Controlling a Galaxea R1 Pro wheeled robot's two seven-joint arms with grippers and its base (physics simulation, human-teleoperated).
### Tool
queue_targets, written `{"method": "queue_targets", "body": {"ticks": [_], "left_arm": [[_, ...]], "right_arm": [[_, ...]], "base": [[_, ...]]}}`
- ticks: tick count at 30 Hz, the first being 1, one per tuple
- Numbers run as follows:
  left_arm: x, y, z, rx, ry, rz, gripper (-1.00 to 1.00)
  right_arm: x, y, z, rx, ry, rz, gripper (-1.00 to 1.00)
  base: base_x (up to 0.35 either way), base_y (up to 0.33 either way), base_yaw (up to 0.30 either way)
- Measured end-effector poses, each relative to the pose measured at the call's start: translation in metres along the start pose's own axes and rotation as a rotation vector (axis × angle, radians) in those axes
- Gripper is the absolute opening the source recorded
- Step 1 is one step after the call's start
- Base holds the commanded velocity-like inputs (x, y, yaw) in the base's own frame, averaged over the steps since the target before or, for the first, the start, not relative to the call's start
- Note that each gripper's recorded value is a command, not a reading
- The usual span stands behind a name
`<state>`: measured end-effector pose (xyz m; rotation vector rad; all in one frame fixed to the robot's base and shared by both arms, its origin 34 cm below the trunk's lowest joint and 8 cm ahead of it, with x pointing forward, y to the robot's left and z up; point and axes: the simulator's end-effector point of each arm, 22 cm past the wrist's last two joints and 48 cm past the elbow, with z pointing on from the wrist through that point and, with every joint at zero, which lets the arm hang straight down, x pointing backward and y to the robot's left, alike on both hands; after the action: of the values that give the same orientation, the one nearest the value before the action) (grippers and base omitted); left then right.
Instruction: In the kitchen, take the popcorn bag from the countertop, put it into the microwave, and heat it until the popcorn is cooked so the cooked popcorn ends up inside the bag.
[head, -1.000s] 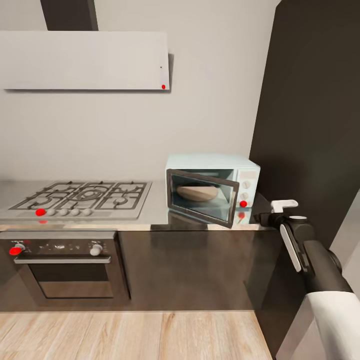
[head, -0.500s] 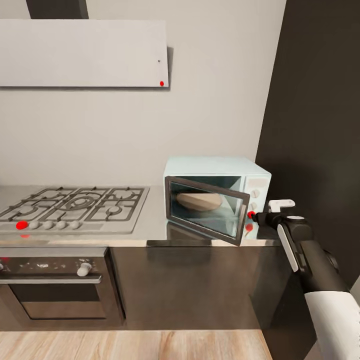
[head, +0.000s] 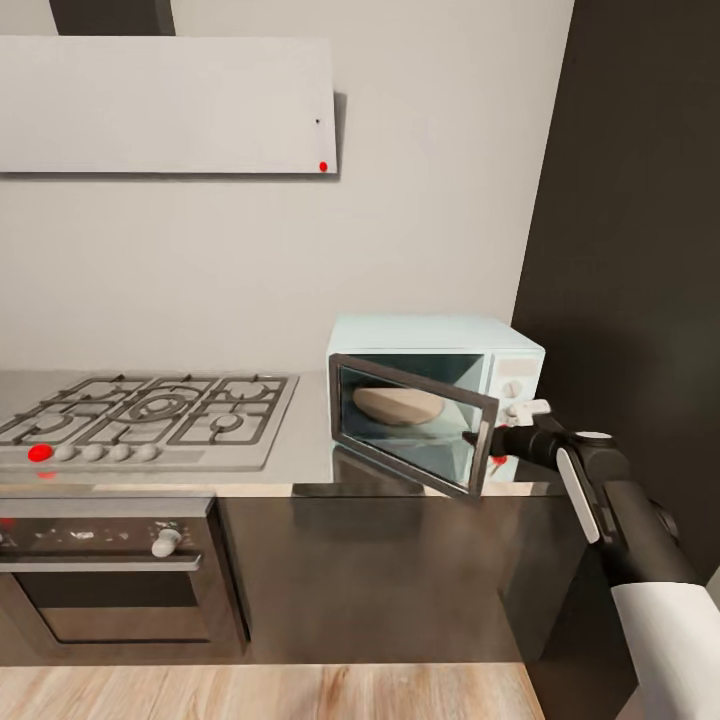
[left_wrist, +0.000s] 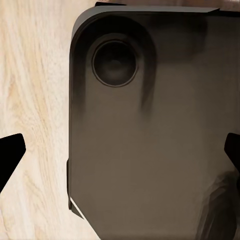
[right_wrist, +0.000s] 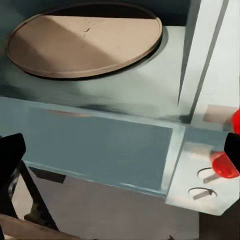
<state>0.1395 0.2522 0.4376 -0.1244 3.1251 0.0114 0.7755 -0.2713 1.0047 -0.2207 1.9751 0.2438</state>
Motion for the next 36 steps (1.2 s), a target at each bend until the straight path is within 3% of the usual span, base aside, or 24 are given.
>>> {"method": "queue_targets", "body": {"ticks": [36], "left_arm": [[-0.0001,0.0002,0.0001,-0.001,0.000,-0.002,1.00]], "right_arm": [[-0.0068,0.0079,-0.0016,-0.023,-0.020,0.002,1.00]], "base": [[-0.202,0.211,0.000]]}}
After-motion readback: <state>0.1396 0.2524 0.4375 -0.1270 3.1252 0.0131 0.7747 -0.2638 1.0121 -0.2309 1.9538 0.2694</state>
